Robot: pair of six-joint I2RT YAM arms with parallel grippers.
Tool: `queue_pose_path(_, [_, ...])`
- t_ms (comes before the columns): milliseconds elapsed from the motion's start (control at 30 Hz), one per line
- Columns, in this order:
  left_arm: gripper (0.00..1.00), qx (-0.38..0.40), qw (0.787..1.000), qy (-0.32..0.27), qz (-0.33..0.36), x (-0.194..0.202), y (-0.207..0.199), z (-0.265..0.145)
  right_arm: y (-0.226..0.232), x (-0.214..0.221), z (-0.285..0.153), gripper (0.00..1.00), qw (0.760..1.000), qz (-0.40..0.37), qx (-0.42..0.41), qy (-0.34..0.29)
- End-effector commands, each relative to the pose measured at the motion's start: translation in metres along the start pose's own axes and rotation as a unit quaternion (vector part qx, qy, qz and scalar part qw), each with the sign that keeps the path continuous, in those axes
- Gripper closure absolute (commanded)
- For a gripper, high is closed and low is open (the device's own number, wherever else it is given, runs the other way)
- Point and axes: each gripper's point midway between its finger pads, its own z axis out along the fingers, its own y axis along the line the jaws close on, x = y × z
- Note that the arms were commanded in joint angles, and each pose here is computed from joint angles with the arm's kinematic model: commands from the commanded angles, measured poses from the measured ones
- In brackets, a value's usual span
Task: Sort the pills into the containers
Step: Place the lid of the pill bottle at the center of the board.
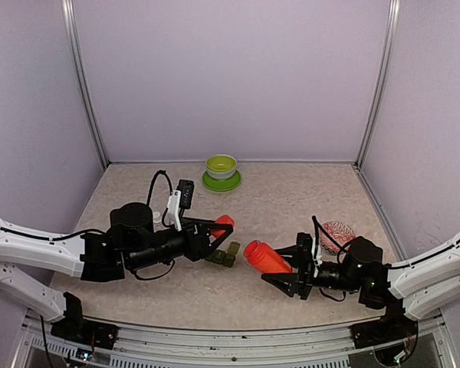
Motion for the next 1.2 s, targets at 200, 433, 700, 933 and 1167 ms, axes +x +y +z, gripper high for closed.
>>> queue_pose_path(200, [0.59, -0.125, 0.992, 0.017, 0.009, 0.024, 0.089, -0.029, -0.004, -0.011, -0.006, 0.87, 0.999, -0.015, 0.014, -0.027])
queue_pose_path(433, [0.59, -0.235, 0.971, 0.022, 0.038, 0.038, 0.154, -0.05, -0.005, -0.014, -0.007, 0.87, 0.999, -0.016, 0.016, -0.024])
queue_pose_path(700, [0.59, -0.318, 0.946, 0.031, 0.055, 0.051, 0.202, -0.057, -0.004, -0.012, -0.006, 0.87, 1.0, -0.012, 0.013, -0.02])
queue_pose_path(933, [0.59, -0.345, 0.934, 0.071, 0.06, 0.07, 0.23, -0.038, -0.004, -0.012, -0.009, 0.87, 1.0, -0.011, 0.016, -0.019])
queue_pose_path(1167, [0.6, -0.343, 0.933, 0.098, 0.051, 0.089, 0.243, -0.025, -0.006, -0.013, -0.014, 0.87, 0.999, -0.012, 0.024, -0.021])
